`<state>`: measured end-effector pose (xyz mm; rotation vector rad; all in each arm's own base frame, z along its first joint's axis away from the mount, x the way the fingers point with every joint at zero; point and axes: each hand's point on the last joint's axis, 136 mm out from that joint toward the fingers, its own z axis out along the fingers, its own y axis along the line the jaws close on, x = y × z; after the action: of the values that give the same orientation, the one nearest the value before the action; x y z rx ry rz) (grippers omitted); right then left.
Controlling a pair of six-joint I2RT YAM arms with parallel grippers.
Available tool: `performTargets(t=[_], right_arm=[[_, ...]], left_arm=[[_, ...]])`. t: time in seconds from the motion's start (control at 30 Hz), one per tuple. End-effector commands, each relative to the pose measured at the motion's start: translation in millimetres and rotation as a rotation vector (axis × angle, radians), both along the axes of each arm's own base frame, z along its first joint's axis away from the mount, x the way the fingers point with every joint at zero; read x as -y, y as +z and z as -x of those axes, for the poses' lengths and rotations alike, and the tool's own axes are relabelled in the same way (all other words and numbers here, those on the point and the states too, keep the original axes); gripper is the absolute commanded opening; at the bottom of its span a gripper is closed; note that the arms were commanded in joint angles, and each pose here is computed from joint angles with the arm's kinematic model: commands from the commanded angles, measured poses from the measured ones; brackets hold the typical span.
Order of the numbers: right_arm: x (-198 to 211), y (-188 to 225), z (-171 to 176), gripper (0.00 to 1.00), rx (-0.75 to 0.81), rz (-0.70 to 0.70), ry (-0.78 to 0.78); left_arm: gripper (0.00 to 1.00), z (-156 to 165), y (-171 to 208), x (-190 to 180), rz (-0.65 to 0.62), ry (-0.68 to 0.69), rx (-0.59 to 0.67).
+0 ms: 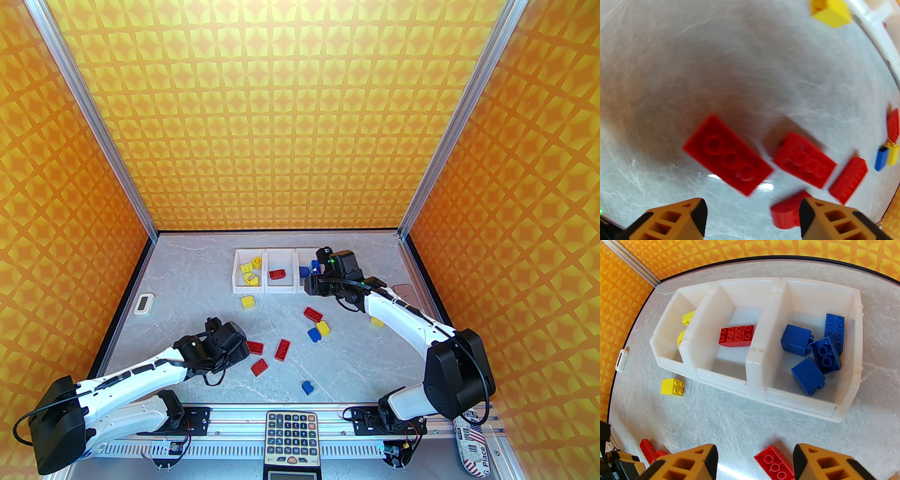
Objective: Sort the legos into containers by color
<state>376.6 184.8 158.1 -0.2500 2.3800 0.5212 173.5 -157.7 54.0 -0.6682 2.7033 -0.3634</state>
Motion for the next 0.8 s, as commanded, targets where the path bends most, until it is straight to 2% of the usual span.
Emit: performTargets(t=[0.0, 0.33, 0.6, 0.77], right_arm=[[-7, 5, 5, 0.58, 0.012, -0.023, 0.027], [-7, 10, 7, 0.58, 0.022, -0.024, 0.034], [-5, 16, 9, 0.58, 0.034, -0.02, 0.034], [-5, 19, 11, 0.58, 0.04, -0.02, 0.033]], left_arm=[[0.73, -8, -3, -2, 0.024, 0.069, 0.04], [0.75, -25, -11, -10, 0.054, 0.103, 0.069], [0.71, -34, -21, -4, 0.038, 0.064, 0.032], [0.63, -37, -25, 2, 0.025, 0.04, 0.01]])
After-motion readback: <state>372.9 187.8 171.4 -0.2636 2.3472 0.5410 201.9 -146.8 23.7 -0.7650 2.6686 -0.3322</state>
